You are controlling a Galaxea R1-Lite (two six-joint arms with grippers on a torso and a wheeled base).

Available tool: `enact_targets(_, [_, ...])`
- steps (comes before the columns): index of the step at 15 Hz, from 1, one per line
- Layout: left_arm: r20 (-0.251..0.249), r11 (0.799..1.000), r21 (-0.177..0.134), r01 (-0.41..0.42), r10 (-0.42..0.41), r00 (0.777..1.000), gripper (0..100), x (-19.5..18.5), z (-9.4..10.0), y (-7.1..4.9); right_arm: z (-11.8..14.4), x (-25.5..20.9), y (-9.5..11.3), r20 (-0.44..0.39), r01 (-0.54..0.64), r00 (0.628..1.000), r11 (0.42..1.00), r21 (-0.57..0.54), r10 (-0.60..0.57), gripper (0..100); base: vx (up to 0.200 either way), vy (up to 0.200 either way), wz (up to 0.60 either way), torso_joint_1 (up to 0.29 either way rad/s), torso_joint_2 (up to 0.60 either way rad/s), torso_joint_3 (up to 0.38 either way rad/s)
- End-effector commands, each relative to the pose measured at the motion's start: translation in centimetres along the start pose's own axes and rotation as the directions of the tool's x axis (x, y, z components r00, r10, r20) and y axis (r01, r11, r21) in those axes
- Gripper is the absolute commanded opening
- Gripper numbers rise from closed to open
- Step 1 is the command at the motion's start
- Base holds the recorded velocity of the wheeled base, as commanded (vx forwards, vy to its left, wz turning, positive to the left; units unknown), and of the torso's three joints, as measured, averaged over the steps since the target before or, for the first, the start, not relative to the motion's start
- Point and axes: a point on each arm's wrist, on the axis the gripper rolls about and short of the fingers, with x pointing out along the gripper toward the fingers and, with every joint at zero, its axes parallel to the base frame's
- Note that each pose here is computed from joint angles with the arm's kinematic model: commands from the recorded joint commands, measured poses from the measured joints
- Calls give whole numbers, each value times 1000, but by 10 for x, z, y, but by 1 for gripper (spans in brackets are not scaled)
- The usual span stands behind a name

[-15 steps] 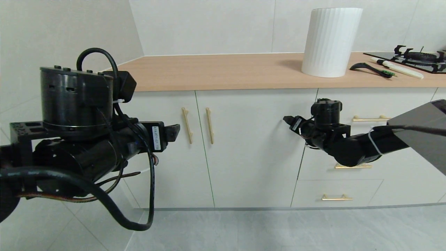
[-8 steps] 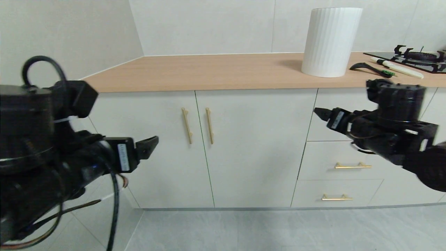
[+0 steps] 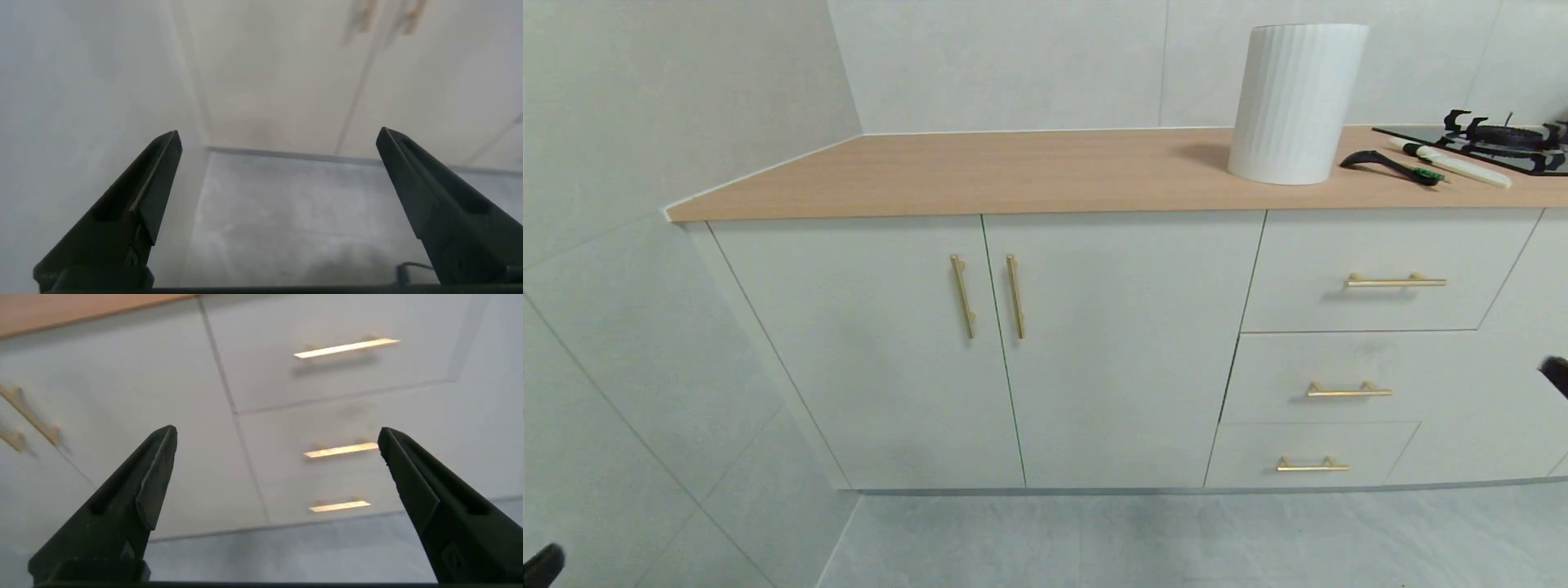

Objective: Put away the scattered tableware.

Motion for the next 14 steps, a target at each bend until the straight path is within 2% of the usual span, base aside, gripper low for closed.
enact_targets(1, [101, 994, -76, -81, 88, 991, 100, -37, -44, 16, -36, -82, -30, 96, 115, 989, 993, -30, -112, 100, 0, 0, 0, 0, 0, 0])
enact_targets(5, [98, 982, -107, -156, 166, 981, 100, -38, -64, 12, -73, -103, -32, 173, 156, 974, 987, -34, -148, 100, 0, 0, 0, 0, 0, 0])
enact_targets(6, [95, 974, -137, -180, 194, 976, 100, -38, -65, 11, -85, -99, -35, 139, 172, 976, 984, -35, -166, 100, 0, 0, 0, 0, 0, 0])
enact_targets(7, [107, 964, -152, -217, 235, 966, 100, -41, -69, 8, -92, -97, -36, 139, 195, 972, 980, -31, -189, 100, 0, 0, 0, 0, 0, 0])
enact_targets(8, [125, 962, -150, -230, 249, 960, 100, -42, -76, 7, -92, -97, -36, 135, 202, 971, 979, -27, -197, 100, 0, 0, 0, 0, 0, 0])
enact_targets(9, [117, 961, -118, -249, 262, 958, 100, -40, -85, 6, -92, -97, -37, 136, 205, 970, 978, -26, -200, 100, 0, 0, 0, 0, 0, 0])
enact_targets(10, [92, 958, -105, -267, 276, 957, 100, -35, -92, 7, -94, -97, -37, 124, 206, 972, 978, -28, -202, 100, 0, 0, 0, 0, 0, 0])
enact_targets(11, [62, 959, -83, -270, 276, 959, 100, -30, -101, 6, -99, -96, -38, 66, 212, 976, 976, -40, -209, 100, 0, 0, 0, 0, 0, 0])
enact_targets(12, [46, 967, -25, -255, 256, 966, 100, -26, -106, 6, -104, -96, -38, 22, 211, 977, 976, -53, -210, 100, 0, 0, 0, 0, 0, 0])
enact_targets(14, [82, 992, 28, -122, 119, 989, 100, -21, -106, 2, -109, -96, -37, -39, 134, 990, 988, -75, -137, 100, 0, 0, 0, 0, 0, 0])
